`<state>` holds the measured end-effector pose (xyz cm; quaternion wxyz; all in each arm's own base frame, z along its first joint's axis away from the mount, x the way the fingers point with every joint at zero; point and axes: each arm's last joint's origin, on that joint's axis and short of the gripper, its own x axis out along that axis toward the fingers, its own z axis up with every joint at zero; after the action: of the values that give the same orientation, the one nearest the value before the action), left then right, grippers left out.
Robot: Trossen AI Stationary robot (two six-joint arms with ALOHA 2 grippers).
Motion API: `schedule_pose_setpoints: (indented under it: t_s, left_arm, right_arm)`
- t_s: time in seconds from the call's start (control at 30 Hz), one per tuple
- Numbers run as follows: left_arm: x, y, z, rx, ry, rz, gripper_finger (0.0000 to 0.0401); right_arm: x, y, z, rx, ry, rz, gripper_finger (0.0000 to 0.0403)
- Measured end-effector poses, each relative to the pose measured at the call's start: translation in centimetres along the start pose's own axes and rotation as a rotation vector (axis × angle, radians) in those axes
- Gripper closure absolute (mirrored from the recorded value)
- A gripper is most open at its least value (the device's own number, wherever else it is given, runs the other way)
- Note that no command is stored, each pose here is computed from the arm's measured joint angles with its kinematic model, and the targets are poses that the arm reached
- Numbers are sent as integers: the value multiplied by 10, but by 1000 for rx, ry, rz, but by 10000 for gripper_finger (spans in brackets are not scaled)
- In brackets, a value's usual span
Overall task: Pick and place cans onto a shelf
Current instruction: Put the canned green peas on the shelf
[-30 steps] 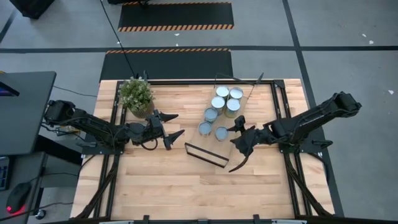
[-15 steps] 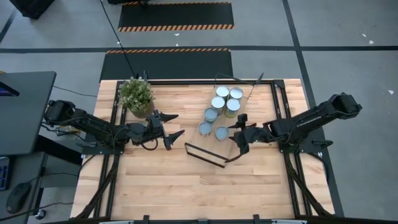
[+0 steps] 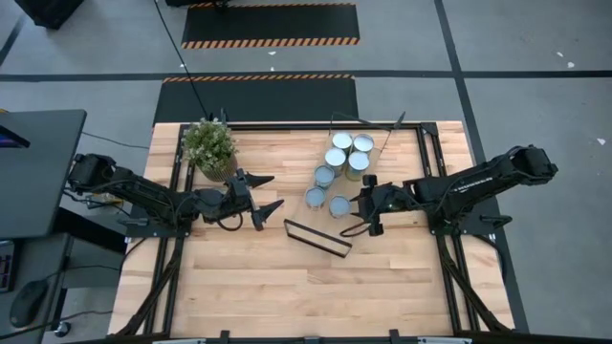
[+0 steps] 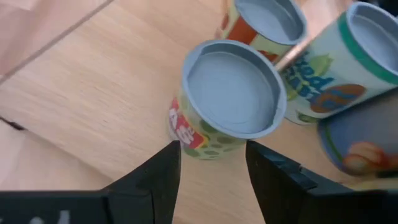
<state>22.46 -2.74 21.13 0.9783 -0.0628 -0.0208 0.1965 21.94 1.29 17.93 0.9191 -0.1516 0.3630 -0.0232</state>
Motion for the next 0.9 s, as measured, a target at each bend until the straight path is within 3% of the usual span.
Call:
schedule_pose_setpoints:
  t_s: [0.5, 0.9]
  left_arm:
    - [0, 0, 0, 3, 4, 0, 14]
    - [0, 0, -1, 7, 11, 1, 14]
  right_arm:
    - [-2, -1, 10, -25, -64, -40, 218]
    - [-32, -10, 26, -22, -136, -89, 218]
